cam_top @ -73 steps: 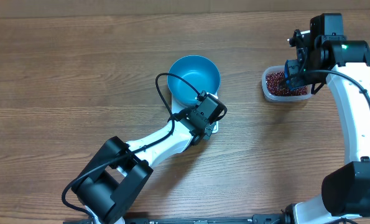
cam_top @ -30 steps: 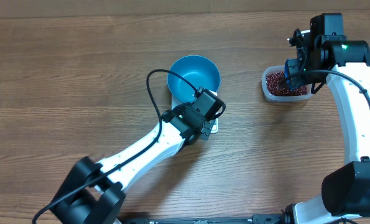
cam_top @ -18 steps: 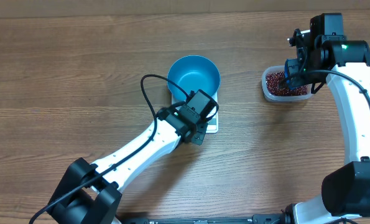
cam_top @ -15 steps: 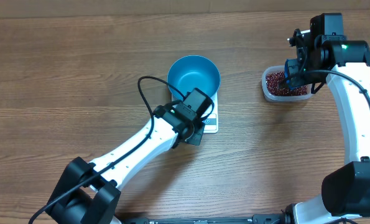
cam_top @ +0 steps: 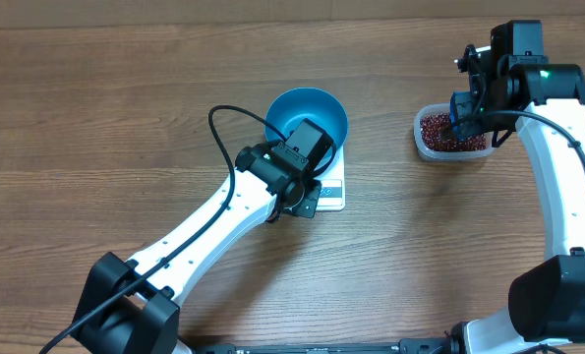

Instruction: Scoop item into bowl and weigh 150g on scale

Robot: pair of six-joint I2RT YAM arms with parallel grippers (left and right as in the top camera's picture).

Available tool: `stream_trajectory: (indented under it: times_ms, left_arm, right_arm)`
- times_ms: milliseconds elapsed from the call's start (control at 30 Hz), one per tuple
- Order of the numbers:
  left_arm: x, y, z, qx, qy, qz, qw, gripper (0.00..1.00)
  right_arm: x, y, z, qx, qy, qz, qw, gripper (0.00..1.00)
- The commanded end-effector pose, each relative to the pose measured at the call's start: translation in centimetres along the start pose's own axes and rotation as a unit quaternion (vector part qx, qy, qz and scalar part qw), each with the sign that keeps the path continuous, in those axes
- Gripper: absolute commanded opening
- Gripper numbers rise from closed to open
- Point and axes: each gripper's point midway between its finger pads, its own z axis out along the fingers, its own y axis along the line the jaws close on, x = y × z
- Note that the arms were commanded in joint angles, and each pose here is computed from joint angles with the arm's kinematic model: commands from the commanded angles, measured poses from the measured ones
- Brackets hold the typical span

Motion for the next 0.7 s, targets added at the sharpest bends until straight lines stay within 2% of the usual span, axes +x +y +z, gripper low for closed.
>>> stream_trajectory:
  times_ms: [0,267,300,400,667]
  left_arm:
    - [0.1,0.3,1.0,-0.012,0.014,0.011,1.000,0.04]
    - [0.8,0.4,3.0,-0.023,0.043,0.011,0.999,0.07]
    - [0.8,0.5,3.0,-0.024,0.044,0.012,0.999,0.14]
    - [0.9,0.4,2.9,-0.021,0.046,0.011,0.999,0.56]
    - [1.5,0.6,2.0,-0.023,0.058,0.018,0.998,0.89]
  right_arm:
    - [-0.9,0.0,-0.7,-0.001,-0.017,0.004,1.000,0.04]
    - [-0.9,0.0,-0.7,-0.001,-0.017,0.004,1.000,0.04]
    - [-0.9,0.0,-0.7,-0.001,-0.017,0.004,1.000,0.04]
    - [-0.9,0.0,-0.7,-0.001,-0.017,0.004,1.000,0.04]
    - [-0.9,0.0,-0.7,-0.001,-0.017,0.004,1.000,0.04]
